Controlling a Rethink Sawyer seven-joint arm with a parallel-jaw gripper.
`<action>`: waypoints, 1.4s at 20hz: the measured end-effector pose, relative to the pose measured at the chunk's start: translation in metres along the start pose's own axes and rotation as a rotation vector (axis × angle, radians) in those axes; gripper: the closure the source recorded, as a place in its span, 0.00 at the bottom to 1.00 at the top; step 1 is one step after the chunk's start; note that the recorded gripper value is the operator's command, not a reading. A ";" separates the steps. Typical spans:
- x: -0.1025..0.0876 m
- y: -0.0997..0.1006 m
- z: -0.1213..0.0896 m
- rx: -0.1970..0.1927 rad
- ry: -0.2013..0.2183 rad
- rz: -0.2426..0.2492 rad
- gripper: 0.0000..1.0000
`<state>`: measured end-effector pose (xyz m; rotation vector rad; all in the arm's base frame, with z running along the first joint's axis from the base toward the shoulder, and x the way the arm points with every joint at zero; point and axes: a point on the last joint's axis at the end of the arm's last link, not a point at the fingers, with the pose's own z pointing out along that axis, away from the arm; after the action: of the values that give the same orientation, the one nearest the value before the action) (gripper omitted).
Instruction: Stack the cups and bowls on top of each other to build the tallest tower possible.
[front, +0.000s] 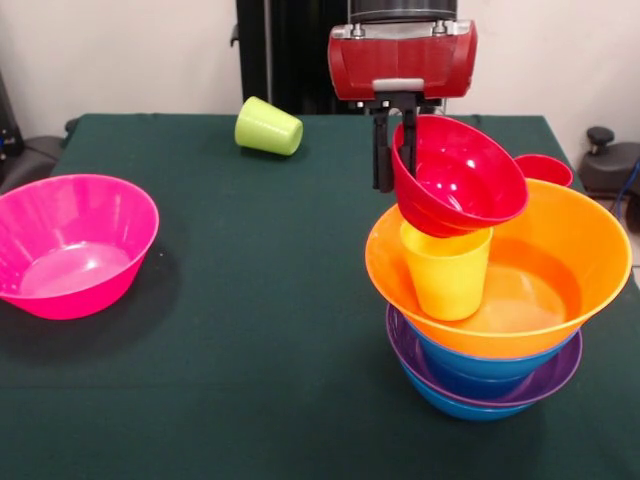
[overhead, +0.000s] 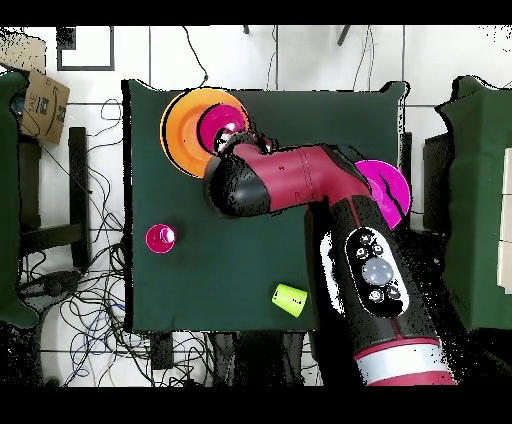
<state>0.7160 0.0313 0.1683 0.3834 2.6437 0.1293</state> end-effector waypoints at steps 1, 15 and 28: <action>0.000 0.001 0.000 -0.001 -0.001 -0.001 1.00; 0.016 0.019 0.012 -0.022 0.013 -0.021 1.00; 0.018 0.020 0.015 -0.027 0.010 -0.021 1.00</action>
<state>0.7124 0.0558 0.1505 0.3471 2.6518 0.1608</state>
